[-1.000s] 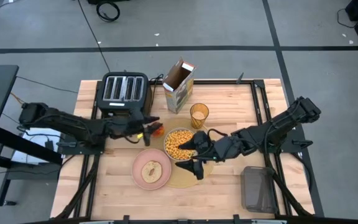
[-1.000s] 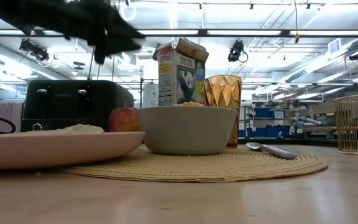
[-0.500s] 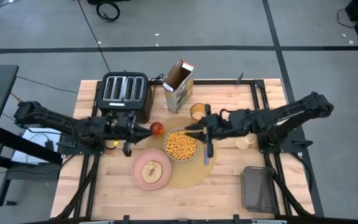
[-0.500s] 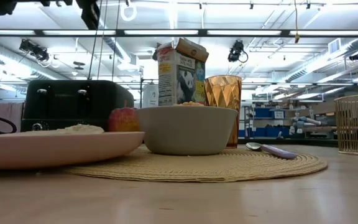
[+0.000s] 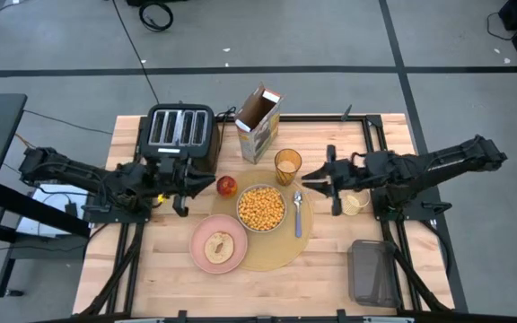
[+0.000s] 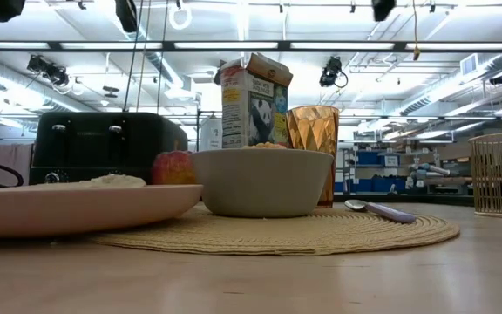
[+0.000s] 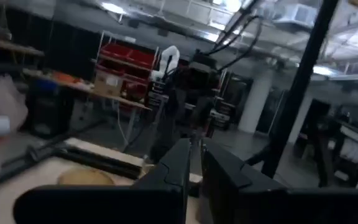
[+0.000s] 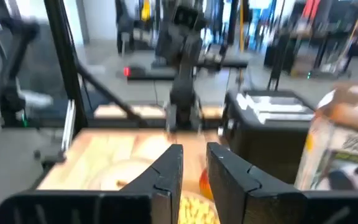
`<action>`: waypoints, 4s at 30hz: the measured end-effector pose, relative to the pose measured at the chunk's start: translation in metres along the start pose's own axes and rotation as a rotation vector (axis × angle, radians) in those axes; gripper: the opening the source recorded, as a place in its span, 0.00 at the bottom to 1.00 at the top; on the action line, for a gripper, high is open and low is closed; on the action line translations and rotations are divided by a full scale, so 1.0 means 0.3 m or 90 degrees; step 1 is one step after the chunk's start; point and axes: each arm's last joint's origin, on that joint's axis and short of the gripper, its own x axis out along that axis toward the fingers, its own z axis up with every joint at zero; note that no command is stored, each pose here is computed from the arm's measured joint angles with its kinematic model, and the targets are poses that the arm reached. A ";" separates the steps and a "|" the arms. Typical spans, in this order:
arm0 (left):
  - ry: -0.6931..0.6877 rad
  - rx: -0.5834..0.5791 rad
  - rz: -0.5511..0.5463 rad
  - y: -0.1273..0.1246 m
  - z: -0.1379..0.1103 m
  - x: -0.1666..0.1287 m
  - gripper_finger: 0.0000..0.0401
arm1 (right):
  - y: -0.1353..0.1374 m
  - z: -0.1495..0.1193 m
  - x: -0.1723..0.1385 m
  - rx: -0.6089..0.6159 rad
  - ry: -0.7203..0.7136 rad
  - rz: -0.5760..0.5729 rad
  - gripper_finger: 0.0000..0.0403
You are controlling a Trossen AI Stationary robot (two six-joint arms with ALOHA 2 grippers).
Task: Arrange a breakfast setting
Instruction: Return to Home Position
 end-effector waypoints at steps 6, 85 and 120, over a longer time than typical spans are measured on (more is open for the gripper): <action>0.040 0.098 -0.093 -0.004 0.010 -0.029 0.12 | -0.023 -0.100 -0.114 -0.002 -0.092 -0.017 0.21; 0.018 0.244 -0.120 0.214 -0.193 -0.350 0.12 | -0.056 -0.518 -0.286 0.030 -0.107 -0.004 0.21; 0.017 0.243 -0.119 0.214 -0.193 -0.350 0.12 | -0.144 -0.535 -0.281 -0.001 -0.074 -0.052 0.21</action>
